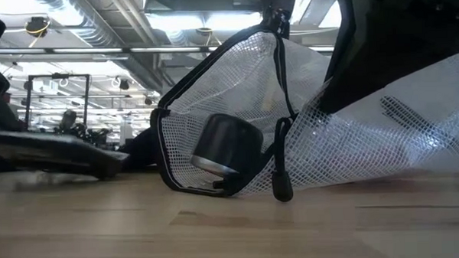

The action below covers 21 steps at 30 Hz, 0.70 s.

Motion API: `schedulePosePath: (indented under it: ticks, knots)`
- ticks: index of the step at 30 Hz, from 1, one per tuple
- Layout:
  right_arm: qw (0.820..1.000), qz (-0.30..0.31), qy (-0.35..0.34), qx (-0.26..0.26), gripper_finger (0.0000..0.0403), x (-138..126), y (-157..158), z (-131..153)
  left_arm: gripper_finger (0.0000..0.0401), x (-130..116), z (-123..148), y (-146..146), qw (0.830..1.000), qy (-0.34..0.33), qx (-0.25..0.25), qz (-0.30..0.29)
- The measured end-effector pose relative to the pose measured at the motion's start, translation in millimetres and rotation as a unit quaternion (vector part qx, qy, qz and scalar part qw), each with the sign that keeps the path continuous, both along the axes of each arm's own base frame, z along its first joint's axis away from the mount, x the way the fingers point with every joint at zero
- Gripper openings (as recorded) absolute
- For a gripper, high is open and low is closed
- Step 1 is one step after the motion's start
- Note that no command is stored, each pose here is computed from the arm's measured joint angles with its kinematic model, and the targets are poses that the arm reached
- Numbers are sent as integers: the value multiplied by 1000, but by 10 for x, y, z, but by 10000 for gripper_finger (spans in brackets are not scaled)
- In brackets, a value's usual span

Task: Unpack backpack
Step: Remove the gray calculator from the transparent zip bag

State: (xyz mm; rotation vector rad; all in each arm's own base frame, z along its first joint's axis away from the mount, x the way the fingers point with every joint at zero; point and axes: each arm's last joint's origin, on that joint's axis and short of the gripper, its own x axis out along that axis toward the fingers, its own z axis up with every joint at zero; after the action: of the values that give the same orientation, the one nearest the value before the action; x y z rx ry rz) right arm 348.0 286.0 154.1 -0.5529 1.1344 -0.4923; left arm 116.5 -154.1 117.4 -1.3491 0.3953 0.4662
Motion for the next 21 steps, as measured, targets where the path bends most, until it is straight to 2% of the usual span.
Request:
schedulePosePath:
  ticks: [9,18,21]
  knots:
    - [1000,0,-1,1,0,2,2,-1,280,-40,118,55,1000,1,-15,-5]
    - [1000,0,-1,1,0,2,2,0,315,-98,133,81,998,49,-21,-41]
    - [1000,0,-1,1,0,2,2,-1,318,-120,117,54,993,86,-34,-78]
